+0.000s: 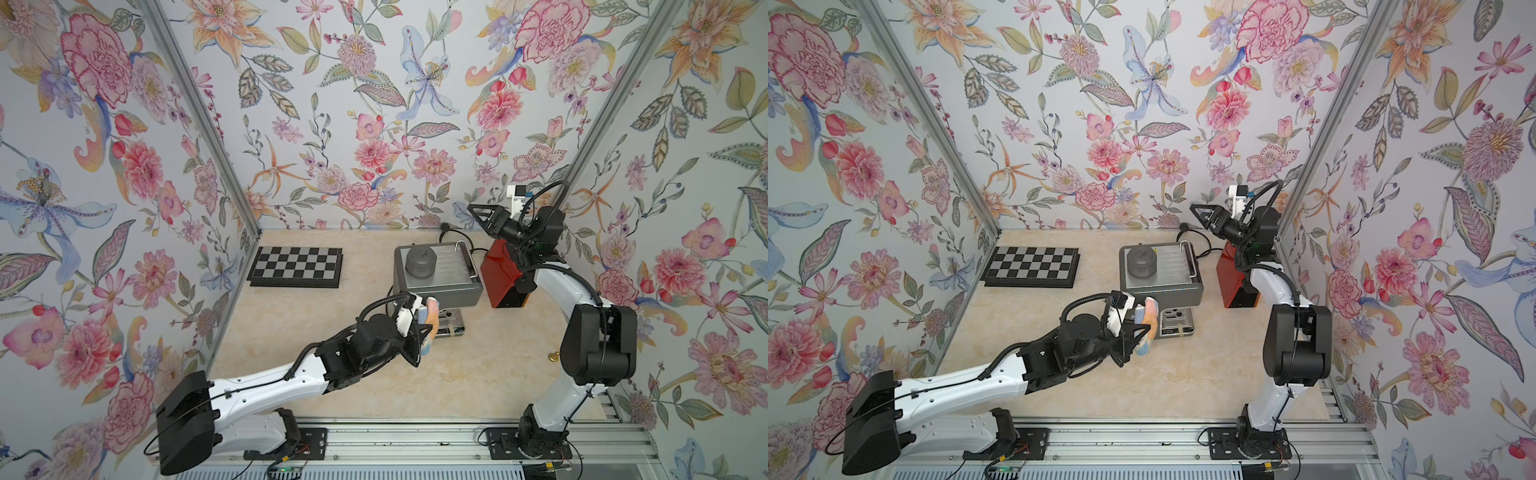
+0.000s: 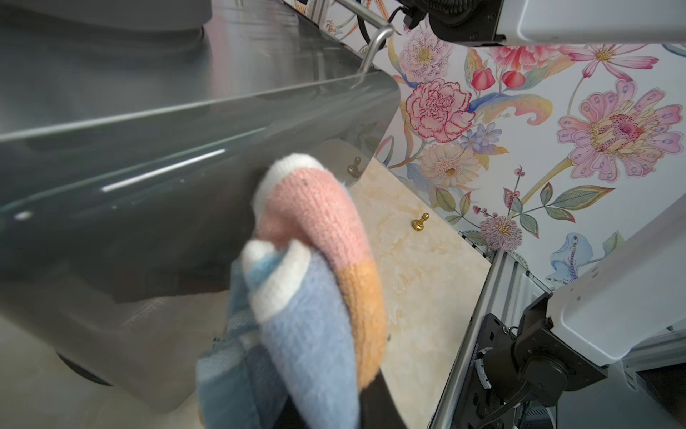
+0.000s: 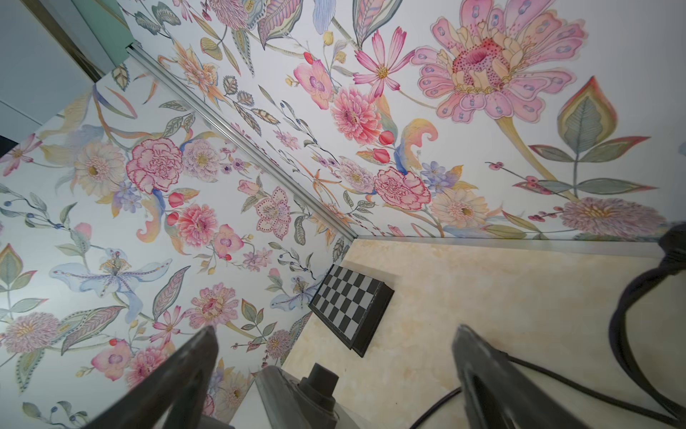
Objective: Wipe the surface of a coffee machine
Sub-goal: Wipe the dirt from the surface of the coffee machine, then adjust the coffee machine at the center of the board, then move the coffee machine to the center of the board.
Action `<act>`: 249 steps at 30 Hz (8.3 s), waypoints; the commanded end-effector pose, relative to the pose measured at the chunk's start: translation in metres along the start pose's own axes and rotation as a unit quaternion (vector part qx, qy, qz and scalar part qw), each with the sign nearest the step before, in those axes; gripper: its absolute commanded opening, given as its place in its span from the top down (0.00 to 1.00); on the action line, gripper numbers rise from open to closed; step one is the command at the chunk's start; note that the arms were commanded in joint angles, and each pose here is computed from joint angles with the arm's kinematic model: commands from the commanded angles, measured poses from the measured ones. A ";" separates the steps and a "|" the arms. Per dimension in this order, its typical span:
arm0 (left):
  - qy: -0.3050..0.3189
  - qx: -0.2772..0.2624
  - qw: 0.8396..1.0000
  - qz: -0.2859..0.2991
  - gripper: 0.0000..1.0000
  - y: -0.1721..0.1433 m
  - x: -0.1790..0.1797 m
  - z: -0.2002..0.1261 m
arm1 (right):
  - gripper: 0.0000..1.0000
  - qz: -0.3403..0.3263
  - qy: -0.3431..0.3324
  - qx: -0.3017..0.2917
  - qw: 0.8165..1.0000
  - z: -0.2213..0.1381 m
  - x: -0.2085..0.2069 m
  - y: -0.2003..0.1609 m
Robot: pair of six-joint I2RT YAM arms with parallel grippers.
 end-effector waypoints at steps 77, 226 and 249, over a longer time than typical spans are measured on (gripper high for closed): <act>0.110 -0.149 0.981 -0.057 1.00 0.135 0.205 -0.004 | 0.05 0.076 0.121 0.134 0.981 0.072 0.088 -0.200; -0.096 -0.056 0.994 -0.001 1.00 0.097 0.029 0.165 | 0.00 -0.111 -0.503 0.161 0.842 -0.111 -0.017 0.010; -0.050 -0.096 0.993 -0.040 1.00 0.089 0.100 0.099 | 0.00 -0.110 -0.497 0.358 0.783 -0.069 -0.067 0.001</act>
Point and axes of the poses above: each gripper's point midway between its finger pads, its own z axis out along the fingers, its own x axis along the line the jaws close on, y = z × x, the point moved 9 cm from there along -z, back along the fingers, and after that the axes turned 7 degrees about -z, right-handed, at the moved point
